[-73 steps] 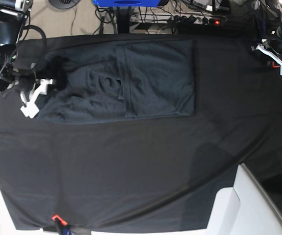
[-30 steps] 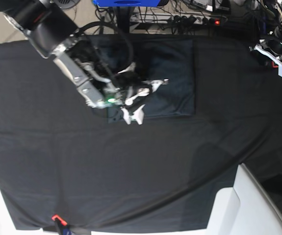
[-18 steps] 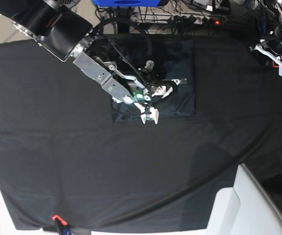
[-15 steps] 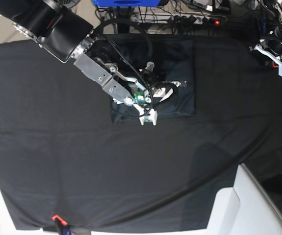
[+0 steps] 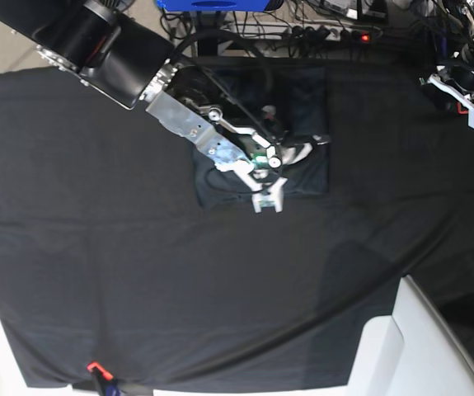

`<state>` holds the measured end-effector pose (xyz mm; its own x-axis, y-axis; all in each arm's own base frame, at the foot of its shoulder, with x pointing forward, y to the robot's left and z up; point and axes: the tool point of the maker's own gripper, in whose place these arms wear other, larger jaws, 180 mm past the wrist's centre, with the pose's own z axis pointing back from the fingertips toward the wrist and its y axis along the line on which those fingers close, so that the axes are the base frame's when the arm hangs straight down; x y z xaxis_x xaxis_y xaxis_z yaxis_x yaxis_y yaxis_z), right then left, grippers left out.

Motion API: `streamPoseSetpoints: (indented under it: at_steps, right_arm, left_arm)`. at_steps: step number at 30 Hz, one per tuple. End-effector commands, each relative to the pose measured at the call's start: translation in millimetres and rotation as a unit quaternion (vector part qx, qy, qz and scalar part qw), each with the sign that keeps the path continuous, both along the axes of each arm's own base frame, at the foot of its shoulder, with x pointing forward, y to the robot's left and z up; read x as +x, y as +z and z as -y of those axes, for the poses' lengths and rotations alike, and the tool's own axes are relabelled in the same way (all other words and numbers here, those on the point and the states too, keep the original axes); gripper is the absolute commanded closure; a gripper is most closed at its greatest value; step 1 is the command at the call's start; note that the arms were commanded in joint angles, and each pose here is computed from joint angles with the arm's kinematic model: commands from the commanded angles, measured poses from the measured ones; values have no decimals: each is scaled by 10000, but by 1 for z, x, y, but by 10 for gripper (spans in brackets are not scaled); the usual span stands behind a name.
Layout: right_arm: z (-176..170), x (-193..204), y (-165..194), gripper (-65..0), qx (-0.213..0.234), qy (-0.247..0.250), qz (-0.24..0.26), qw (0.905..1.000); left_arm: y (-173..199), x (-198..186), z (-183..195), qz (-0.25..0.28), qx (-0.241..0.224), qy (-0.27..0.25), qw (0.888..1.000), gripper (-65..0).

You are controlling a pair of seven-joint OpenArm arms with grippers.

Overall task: Fold the T-shirt properly
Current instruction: 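Fold the grasped end with the right gripper over onto the stack, then hold and press the folded stack with the right gripper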

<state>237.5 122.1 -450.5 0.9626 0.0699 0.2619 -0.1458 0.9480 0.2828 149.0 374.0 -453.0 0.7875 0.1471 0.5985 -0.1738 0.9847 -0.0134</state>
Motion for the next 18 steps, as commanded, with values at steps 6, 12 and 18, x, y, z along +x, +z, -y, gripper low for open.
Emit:
streamPoseSetpoints:
  at_steps: [6,12,18]
  right_arm:
    - [-11,22,17,-6,200,-80,430,9988]
    - [-18,25,22,-6,294,-104,564,9979]
    - [-28,22,25,-6,250,198,864,9957]
  left_arm:
    - [12,7,-8,187,115,-41,9997,0]
    - [12,7,-8,187,115,-41,9997,0]
    - [12,7,-8,187,115,-41,9997,0]
